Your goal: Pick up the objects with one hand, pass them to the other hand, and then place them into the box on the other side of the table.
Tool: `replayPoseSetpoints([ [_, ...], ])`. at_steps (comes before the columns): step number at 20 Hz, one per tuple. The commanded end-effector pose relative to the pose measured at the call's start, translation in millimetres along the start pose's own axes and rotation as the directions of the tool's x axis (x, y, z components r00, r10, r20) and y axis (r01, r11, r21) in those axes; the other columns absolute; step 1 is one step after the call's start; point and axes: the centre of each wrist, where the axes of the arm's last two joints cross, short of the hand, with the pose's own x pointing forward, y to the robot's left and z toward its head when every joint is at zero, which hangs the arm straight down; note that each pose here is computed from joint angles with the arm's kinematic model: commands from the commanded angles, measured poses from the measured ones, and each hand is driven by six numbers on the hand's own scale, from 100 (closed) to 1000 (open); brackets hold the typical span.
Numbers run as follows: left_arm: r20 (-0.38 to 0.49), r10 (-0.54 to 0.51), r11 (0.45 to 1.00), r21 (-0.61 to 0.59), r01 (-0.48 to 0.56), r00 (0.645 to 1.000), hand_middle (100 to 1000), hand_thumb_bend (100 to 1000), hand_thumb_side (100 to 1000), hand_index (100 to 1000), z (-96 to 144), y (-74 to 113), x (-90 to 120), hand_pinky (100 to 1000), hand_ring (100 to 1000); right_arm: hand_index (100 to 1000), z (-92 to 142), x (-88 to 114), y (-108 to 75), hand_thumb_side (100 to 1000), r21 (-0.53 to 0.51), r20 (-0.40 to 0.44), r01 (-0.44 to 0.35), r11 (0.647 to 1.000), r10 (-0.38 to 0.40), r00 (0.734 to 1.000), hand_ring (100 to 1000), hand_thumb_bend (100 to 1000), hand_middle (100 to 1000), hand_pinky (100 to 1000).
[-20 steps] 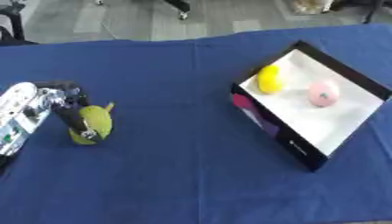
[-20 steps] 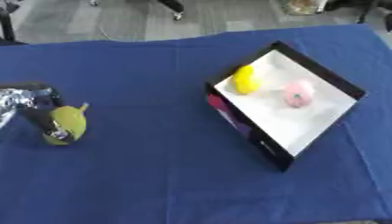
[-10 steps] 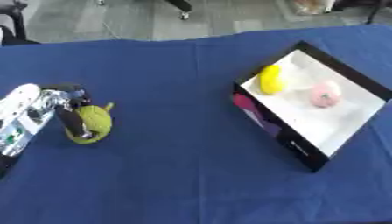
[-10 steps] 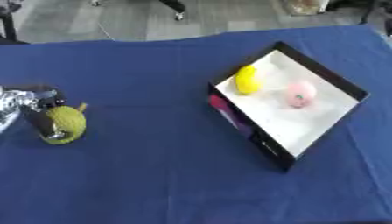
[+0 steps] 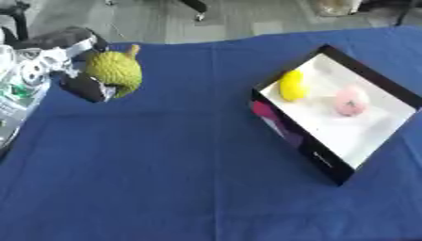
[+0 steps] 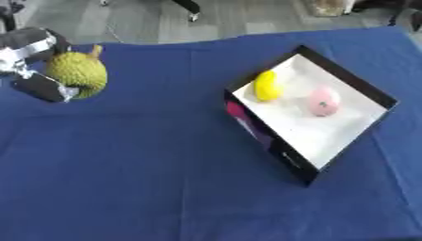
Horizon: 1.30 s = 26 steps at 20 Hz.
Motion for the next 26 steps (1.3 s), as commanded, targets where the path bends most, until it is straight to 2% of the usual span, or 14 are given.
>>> replayPoseSetpoints([
  [1,-0.136,0.138,0.982,-0.113,-0.153,0.981,665,148,100,588,15,17.5,9,795,741,1000,-6,20,-13.1,359,-0.003,0.045,-0.033,0.999,0.033,0.998,1000,100,1000,991],
  [2,-0.136,0.139,0.982,-0.110,-0.154,0.981,665,148,100,588,16,17.6,10,795,741,1000,-7,20,-13.0,359,-0.003,0.046,-0.032,0.999,0.032,0.998,1000,100,1000,991],
  [3,-0.132,0.140,0.982,-0.105,-0.154,0.981,660,100,100,595,17,18.5,11,793,744,1000,-7,21,-12.5,323,0.000,0.050,-0.031,1.000,0.030,0.998,1000,100,1000,987],
  [6,-0.082,0.185,0.981,-0.040,-0.189,0.979,668,100,100,594,25,20.2,23,799,759,1000,-25,37,-2.2,266,0.063,0.131,-0.044,0.997,0.035,0.991,1000,100,1000,984],
  [8,-0.067,0.203,0.979,-0.009,-0.204,0.977,668,100,100,594,23,15.4,31,799,759,1000,-33,43,1.3,266,0.087,0.149,-0.055,0.995,0.041,0.988,1000,100,1000,984],
  [9,-0.063,0.206,0.979,0.002,-0.206,0.977,657,100,104,596,22,13.3,33,793,751,1000,-35,45,2.3,209,0.093,0.153,-0.058,0.994,0.043,0.987,1000,100,1000,983],
  [12,-0.017,0.216,0.976,0.040,-0.216,0.976,653,100,114,597,20,6.0,46,790,744,1000,-50,50,14.2,187,0.153,0.183,-0.082,0.985,0.053,0.982,1000,100,1000,982],
  [16,-0.002,0.239,0.969,0.070,-0.239,0.971,651,100,121,598,9,-8.0,58,790,743,1000,-65,47,24.9,181,0.211,0.184,-0.109,0.971,0.070,0.980,1000,100,1000,983],
  [26,0.066,0.247,0.951,0.173,-0.254,0.967,643,100,139,598,-1,-26.0,74,788,742,1000,-82,38,49.6,108,0.291,0.226,-0.211,0.933,0.147,0.963,1000,100,1000,979],
])
